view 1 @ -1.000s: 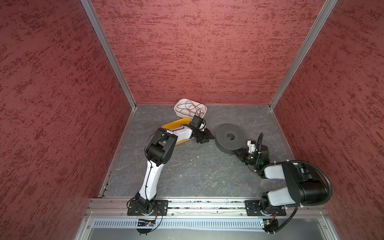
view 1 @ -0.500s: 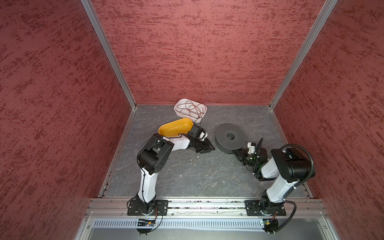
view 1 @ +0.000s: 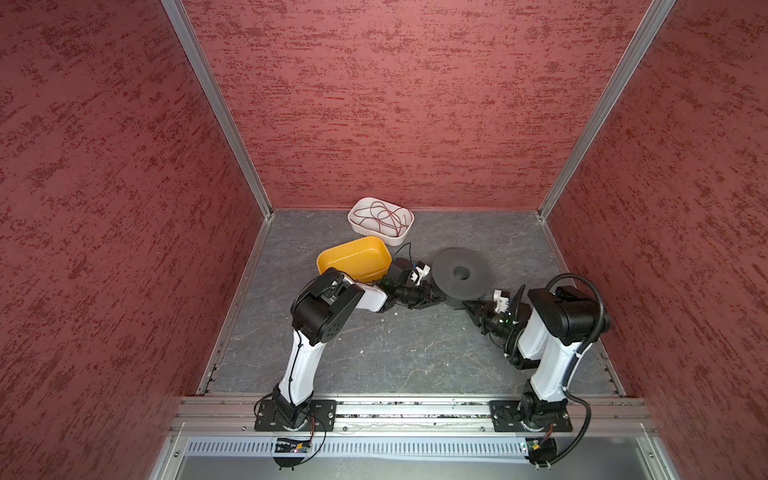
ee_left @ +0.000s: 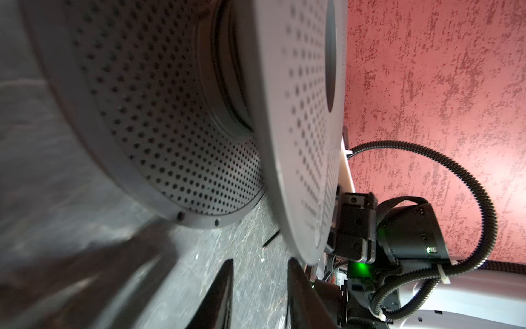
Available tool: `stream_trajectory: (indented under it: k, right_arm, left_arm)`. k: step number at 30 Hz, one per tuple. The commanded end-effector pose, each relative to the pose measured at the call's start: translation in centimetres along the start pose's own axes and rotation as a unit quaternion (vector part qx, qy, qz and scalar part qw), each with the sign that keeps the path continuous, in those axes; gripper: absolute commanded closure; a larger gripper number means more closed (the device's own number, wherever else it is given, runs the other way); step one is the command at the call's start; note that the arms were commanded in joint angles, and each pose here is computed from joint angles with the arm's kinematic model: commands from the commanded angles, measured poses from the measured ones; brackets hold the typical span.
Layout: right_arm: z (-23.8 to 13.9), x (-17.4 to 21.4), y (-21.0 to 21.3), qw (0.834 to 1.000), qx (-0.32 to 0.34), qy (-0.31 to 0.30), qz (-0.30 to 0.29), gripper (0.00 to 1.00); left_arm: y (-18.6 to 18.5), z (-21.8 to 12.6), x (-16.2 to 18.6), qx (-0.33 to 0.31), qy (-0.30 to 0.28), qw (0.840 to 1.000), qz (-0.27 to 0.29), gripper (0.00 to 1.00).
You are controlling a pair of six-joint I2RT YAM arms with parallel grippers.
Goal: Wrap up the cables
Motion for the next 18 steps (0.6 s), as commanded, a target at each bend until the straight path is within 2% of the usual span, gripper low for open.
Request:
stream_trajectory:
  k: [1, 14, 18]
  right_arm:
    - [0.0, -0.1, 1.1, 0.999, -0.040, -0.012, 0.003, 1.00]
    - [0.2, -0.1, 1.7, 0.999, -0.041, -0.028, -0.007, 1.00]
    - [0.3, -0.1, 1.8, 0.999, -0.041, -0.031, -0.008, 1.00]
  left_arm:
    - [-0.8, 0.6, 0.0, 0.028, -0.015, 0.999, 0.010, 0.68]
    - [0.9, 2.2, 1.5, -0.005, 0.001, 1.000, -0.031, 0.68]
    - [1.0, 2.8, 1.6, 0.002, 0.003, 0.999, -0.041, 0.68]
Point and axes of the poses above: each gripper's point midway between its finger pads, its own z axis out along the fingers, its own y axis along the line the jaws close on, x = y × z, the point moved 5 cm from there along -z, back along the fingers, and after that the axes turned 2 degrees about z, right-handed, at the moved point
